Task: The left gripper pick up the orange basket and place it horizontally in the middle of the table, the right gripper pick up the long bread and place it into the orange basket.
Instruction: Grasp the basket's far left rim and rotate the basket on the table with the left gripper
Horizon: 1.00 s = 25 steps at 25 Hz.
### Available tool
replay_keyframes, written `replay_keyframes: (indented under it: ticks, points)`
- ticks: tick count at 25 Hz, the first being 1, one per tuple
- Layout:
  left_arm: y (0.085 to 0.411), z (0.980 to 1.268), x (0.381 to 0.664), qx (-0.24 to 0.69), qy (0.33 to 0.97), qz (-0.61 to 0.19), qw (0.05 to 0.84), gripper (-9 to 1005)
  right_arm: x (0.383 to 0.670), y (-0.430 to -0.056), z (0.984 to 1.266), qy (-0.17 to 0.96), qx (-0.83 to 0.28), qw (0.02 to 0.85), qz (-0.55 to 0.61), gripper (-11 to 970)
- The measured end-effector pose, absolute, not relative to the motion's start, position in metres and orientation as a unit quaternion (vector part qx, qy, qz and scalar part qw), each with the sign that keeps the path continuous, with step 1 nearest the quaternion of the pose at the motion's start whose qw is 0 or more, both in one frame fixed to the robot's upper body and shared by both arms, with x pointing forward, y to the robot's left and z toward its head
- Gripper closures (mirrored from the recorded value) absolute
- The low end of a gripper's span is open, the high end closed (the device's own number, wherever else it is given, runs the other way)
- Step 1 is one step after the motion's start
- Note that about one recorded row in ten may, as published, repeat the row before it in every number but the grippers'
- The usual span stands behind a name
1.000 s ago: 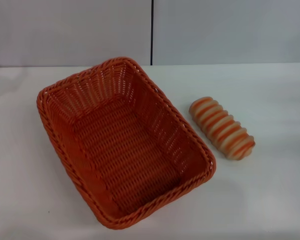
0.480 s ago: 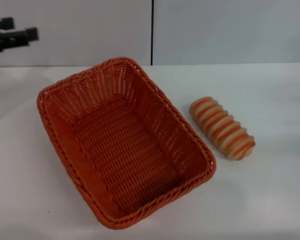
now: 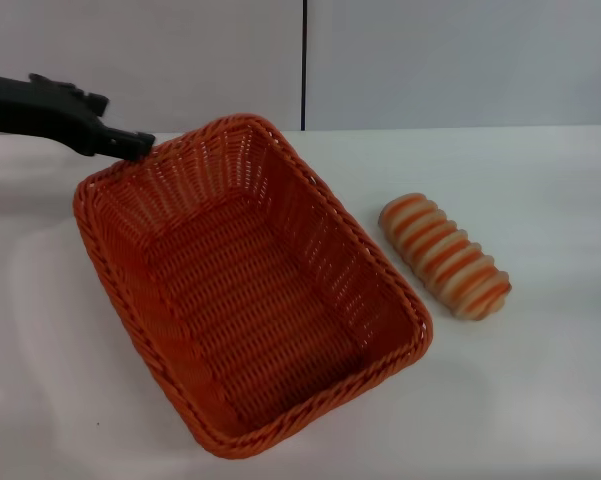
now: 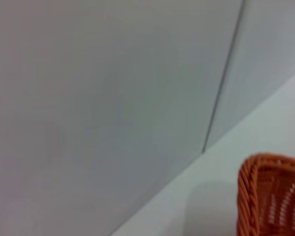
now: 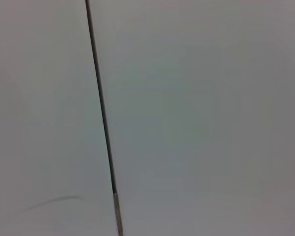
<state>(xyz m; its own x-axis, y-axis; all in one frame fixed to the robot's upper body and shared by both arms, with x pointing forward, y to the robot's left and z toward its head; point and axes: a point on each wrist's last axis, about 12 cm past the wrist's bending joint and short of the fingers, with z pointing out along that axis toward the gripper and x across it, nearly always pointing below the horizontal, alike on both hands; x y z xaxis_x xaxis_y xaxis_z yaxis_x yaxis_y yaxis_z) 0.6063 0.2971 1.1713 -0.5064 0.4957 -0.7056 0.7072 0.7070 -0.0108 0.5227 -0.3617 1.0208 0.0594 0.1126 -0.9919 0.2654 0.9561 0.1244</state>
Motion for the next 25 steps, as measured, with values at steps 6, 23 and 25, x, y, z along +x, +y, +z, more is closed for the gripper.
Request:
replay_keyframes:
  ticks: [6,23,25]
  points:
    - [0.28,1.168,0.61,0.382,0.85,-0.137,0.335,134,0.52,-0.364,1.018,0.689,0.141,0.709,-0.056,423]
    - [0.269,1.153,0.614,0.392,0.863,-0.108,0.301,340,0.52,-0.366,1.019,0.689,0.141,0.709,-0.059,414]
    - [0.266,1.15,0.613,0.398,0.866,-0.099,0.288,381,0.52,-0.366,1.019,0.688,0.14,0.709,-0.06,413]
